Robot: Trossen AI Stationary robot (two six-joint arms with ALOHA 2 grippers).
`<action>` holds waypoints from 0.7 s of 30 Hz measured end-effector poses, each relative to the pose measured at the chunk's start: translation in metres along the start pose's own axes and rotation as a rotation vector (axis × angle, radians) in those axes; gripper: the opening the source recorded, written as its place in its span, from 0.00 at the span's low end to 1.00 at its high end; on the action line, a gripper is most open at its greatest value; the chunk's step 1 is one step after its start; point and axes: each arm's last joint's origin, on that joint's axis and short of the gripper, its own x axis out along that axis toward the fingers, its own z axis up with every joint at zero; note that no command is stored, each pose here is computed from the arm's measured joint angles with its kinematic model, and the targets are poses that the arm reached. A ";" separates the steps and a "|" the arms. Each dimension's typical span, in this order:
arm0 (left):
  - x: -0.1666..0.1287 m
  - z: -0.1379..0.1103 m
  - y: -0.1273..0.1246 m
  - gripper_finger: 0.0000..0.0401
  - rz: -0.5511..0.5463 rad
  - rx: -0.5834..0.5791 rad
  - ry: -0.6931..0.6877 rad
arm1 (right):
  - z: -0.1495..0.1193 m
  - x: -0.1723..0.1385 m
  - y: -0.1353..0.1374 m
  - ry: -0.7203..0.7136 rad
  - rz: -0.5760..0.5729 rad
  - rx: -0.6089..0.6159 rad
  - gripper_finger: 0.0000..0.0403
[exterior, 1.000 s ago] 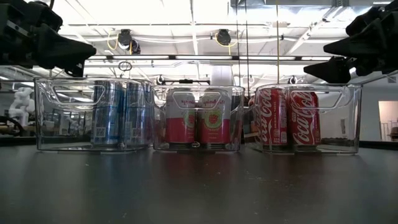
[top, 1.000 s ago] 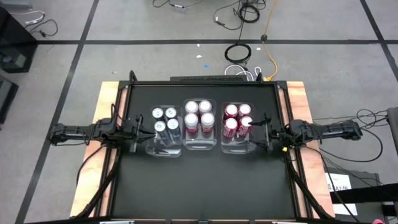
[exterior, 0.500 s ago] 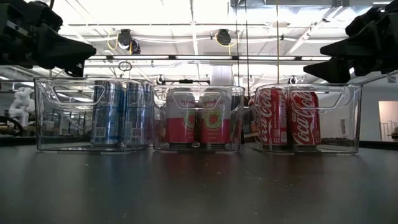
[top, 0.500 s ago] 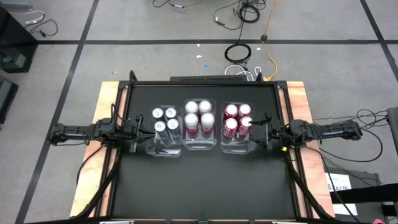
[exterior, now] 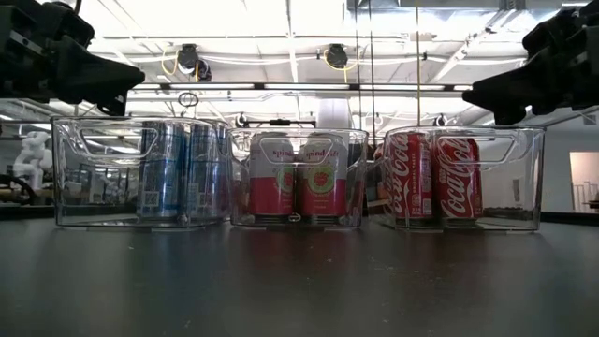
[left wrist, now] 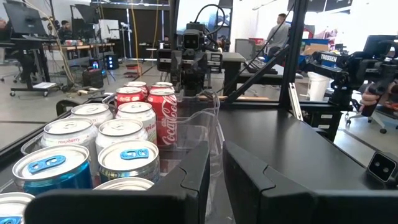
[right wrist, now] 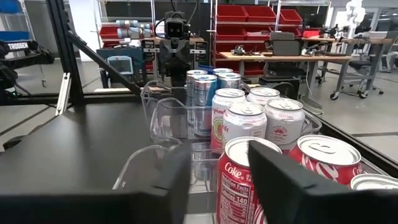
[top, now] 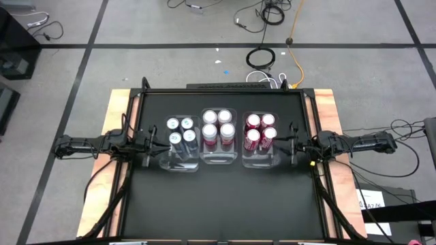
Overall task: Sort soda cans
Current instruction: Return to Home Position
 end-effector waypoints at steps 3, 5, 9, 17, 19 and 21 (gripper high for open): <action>0.000 0.000 0.000 0.14 0.000 0.000 0.000 | 0.000 0.000 0.000 0.000 0.006 -0.009 0.20; 0.000 0.000 0.000 0.14 0.000 0.000 0.000 | 0.000 0.000 0.001 0.002 0.041 -0.026 0.09; 0.000 0.000 0.000 0.14 0.000 0.000 0.000 | -0.001 0.000 0.002 0.005 0.075 -0.048 0.03; 0.000 0.000 0.000 0.14 0.000 0.000 0.000 | 0.000 0.000 0.001 0.002 0.025 -0.050 0.07; 0.000 0.000 0.000 0.14 0.000 0.000 0.000 | 0.000 0.000 0.001 0.002 0.026 -0.049 0.07; 0.000 0.000 0.000 0.14 0.000 0.000 0.000 | 0.000 0.000 0.001 0.002 0.026 -0.048 0.07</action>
